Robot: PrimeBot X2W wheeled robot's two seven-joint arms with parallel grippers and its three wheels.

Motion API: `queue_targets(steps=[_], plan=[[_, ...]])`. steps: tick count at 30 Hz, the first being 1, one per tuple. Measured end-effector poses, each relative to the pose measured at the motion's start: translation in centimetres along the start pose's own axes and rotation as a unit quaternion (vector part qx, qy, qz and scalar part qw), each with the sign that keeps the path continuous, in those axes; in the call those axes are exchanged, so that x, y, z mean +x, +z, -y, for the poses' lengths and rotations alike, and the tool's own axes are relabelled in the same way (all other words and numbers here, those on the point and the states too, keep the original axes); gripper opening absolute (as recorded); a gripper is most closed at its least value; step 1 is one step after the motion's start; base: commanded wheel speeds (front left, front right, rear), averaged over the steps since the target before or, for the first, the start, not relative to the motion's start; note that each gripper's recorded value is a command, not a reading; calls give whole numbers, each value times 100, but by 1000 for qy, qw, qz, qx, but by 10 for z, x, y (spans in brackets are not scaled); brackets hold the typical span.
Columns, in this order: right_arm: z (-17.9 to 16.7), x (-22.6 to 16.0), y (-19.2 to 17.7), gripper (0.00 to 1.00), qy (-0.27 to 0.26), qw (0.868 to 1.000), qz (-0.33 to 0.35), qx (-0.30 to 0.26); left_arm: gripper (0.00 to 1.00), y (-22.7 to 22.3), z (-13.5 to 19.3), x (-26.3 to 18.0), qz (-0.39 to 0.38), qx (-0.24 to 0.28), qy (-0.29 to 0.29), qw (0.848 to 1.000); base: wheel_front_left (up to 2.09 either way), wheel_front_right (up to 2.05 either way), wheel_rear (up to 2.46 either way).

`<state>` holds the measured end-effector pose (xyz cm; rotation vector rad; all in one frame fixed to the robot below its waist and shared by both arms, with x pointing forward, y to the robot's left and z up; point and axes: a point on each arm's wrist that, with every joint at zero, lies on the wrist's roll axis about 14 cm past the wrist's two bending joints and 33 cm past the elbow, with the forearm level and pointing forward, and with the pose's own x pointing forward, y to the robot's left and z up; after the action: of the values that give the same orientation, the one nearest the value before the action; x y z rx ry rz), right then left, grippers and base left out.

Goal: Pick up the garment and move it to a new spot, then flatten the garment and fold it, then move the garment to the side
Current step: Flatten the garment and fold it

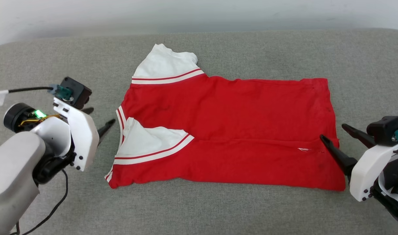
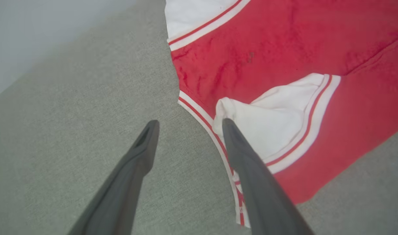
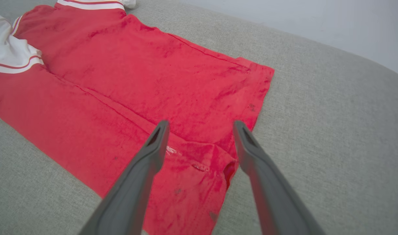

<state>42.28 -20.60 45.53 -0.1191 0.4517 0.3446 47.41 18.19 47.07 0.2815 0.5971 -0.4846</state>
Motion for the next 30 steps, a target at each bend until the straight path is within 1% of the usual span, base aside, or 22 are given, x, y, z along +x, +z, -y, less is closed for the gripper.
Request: queue_targets(steps=[3,5,7,8,9,12,16,19,22,25,26,27,30], plan=[[-4,0,0,100,2,1000,0,1,100,-14,5,-3,-67,-10,-19,997,0,0,0],[-5,0,0,100,2,1000,-1,1,100,-23,10,-4,-108,-37,-38,993,0,0,0],[-7,0,-1,100,4,1000,-5,1,100,-33,16,-5,-146,-54,-51,986,0,0,0],[-8,-1,-3,100,5,1000,-9,1,100,-42,20,-6,-182,-69,-62,979,0,0,0],[-9,-1,-4,100,5,1000,-12,0,100,-47,23,-6,-201,-71,-68,975,0,0,0],[-9,-1,-6,100,5,1000,-20,0,100,-66,29,-8,-256,-61,-78,962,0,0,0],[-8,-1,-11,100,6,1000,-30,1,100,-85,41,-5,-305,-38,-93,947,0,0,0],[-9,0,-12,100,7,999,-33,3,100,-99,53,-1,-329,-41,-108,937,0,0,0],[-8,0,-15,100,7,999,-38,4,100,-109,55,3,-348,-21,-111,931,0,0,0],[-6,0,-17,100,5,999,-43,7,100,-113,58,6,-357,-14,-115,927,0,0,0],[-6,-1,-18,100,4,999,-43,8,58,-114,59,6,-358,-14,-117,926,0,0,0],[-3,-2,-15,100,2,999,-41,7,0,-114,60,7,-356,-13,-120,927,0,0,0],[6,-4,-4,100,-5,999,-34,-5,0,-113,61,6,-347,-1,-122,930,0,0,0]])
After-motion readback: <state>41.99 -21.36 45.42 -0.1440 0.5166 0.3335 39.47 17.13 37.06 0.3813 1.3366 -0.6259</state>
